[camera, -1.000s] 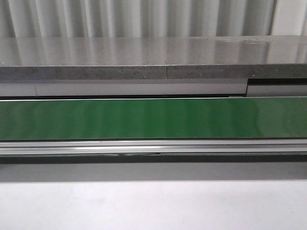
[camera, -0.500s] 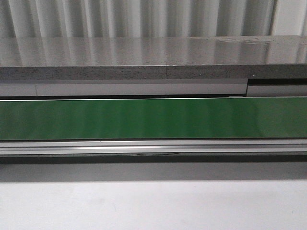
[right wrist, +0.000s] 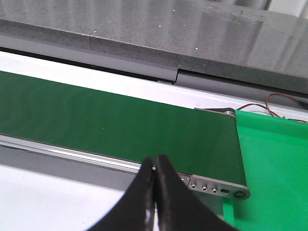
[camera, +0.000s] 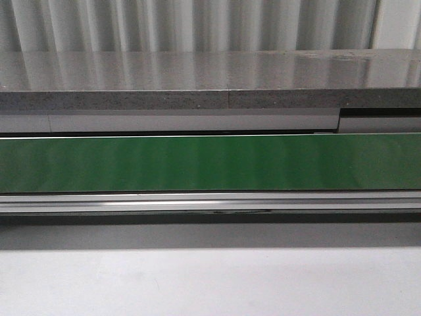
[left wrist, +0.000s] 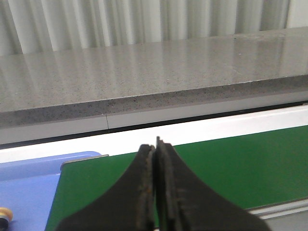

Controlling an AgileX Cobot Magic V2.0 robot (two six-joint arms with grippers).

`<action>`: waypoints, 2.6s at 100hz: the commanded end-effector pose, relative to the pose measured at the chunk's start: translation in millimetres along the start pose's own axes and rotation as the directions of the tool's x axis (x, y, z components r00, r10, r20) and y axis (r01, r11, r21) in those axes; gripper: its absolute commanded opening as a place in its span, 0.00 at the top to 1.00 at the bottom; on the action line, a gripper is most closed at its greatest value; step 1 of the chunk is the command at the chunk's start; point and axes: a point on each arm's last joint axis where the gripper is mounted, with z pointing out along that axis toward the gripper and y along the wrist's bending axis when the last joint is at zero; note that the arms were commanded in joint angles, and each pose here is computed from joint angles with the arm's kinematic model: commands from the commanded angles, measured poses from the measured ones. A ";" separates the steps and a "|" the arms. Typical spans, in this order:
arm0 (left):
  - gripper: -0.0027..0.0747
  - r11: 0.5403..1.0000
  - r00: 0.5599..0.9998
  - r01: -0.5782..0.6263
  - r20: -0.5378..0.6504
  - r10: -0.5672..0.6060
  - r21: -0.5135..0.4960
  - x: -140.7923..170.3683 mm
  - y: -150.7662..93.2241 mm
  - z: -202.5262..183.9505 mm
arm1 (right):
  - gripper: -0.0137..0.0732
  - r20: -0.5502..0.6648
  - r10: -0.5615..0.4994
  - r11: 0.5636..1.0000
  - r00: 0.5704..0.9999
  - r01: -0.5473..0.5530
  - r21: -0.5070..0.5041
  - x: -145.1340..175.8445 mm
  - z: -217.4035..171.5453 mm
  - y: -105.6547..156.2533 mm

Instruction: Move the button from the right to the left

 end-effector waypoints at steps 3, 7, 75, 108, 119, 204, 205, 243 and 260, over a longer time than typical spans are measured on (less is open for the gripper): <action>0.99 0.999 0.993 0.041 0.108 -0.039 -0.016 -8.0 1.7 0.6 | 0.92 0.089 -0.004 1.000 0.996 0.003 0.014 -13.9 -1.9 -2.0; 0.99 0.999 0.994 0.046 0.099 -0.044 -0.021 -4.8 2.0 1.1 | 0.92 0.089 -0.004 1.000 0.996 0.003 0.014 -13.9 -1.9 -2.0; 0.99 0.995 0.993 0.085 0.090 -0.081 -0.049 59.0 -0.8 -14.3 | 0.92 0.090 -0.004 1.000 0.996 0.003 0.014 -13.9 -2.0 -2.0; 0.99 0.995 0.991 0.085 0.103 -0.080 -0.043 57.7 -1.1 -14.4 | 0.92 0.090 -0.004 1.000 0.996 0.003 0.014 -13.9 -2.0 -2.0; 0.99 0.995 0.991 0.085 0.103 -0.080 -0.043 57.7 -1.1 -14.4 | 0.92 0.090 -0.004 1.000 0.996 0.003 0.014 -13.9 -2.0 -2.0; 0.99 0.995 0.991 0.085 0.103 -0.080 -0.043 57.7 -1.1 -14.4 | 0.92 0.146 0.006 0.999 0.989 -0.011 0.032 -12.0 3.3 -3.2; 0.99 0.995 0.991 0.085 0.103 -0.080 -0.043 57.7 -1.1 -14.4 | 0.92 0.165 0.009 0.999 0.986 -0.016 0.038 -13.0 3.6 -3.6; 0.99 0.995 0.991 0.085 0.103 -0.080 -0.043 57.7 -1.1 -14.4 | 0.92 0.372 0.146 0.984 0.917 -0.173 0.042 35.4 36.4 -3.8; 0.99 0.995 0.991 0.085 0.103 -0.080 -0.043 57.7 -1.1 -14.4 | 0.92 0.308 0.168 0.980 0.936 -0.192 0.047 59.0 40.8 -1.7</action>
